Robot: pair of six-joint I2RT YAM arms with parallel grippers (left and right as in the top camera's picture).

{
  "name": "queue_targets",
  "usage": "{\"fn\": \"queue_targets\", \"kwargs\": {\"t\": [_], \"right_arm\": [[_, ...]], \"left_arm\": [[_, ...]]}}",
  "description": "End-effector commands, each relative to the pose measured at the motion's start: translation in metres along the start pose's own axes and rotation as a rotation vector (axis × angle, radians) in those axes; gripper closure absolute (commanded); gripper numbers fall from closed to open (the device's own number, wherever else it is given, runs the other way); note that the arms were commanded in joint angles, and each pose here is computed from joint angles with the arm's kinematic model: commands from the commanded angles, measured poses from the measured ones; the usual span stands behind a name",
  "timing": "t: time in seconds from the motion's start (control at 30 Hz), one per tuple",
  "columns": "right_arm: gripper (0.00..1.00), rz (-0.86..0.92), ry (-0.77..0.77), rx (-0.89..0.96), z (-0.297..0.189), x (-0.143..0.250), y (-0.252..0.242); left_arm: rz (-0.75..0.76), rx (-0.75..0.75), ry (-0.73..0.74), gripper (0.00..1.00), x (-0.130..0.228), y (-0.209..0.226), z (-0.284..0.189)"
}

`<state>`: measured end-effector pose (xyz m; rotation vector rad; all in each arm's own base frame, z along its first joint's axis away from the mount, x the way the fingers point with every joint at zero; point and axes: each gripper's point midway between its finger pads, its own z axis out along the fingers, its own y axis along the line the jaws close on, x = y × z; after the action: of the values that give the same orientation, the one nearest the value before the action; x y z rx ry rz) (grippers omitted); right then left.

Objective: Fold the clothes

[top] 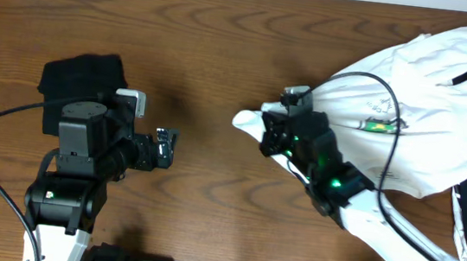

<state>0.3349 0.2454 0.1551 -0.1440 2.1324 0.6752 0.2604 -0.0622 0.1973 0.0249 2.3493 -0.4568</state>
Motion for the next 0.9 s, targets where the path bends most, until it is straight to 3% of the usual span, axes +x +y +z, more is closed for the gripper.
{"fn": "queue_targets", "kwargs": {"t": [0.0,0.03,0.1,0.17,0.23,0.47,0.63,0.87], "right_arm": [[0.97,0.103,-0.078,0.021,0.015,-0.011,0.0],[0.93,0.108,-0.099,0.011,0.018,-0.015,0.0],[0.62,0.117,-0.141,0.016,0.02,-0.027,-0.004],[0.48,0.114,-0.165,0.046,0.016,-0.039,-0.014],[0.01,0.082,-0.164,0.092,0.008,-0.05,-0.03],[0.01,0.036,-0.091,0.352,-0.069,-0.082,-0.107],[0.01,0.011,0.008,0.488,-0.13,-0.068,-0.139],[0.01,0.051,0.029,0.664,-0.193,-0.052,-0.169]], "left_arm": [[0.005,0.02,-0.024,0.02,-0.009,-0.006,-0.004],[0.006,0.02,-0.025,0.02,-0.009,-0.006,-0.004],[0.007,0.021,-0.03,0.02,-0.01,-0.006,-0.004],[0.008,0.021,-0.033,0.02,-0.011,-0.006,-0.004],[0.009,0.022,-0.035,0.02,-0.011,-0.006,-0.004],[0.032,0.113,0.02,0.02,-0.004,-0.028,0.007],[0.034,0.198,0.128,0.02,0.01,-0.063,0.043],[-0.098,0.269,0.327,0.02,0.052,-0.119,0.113]]}}
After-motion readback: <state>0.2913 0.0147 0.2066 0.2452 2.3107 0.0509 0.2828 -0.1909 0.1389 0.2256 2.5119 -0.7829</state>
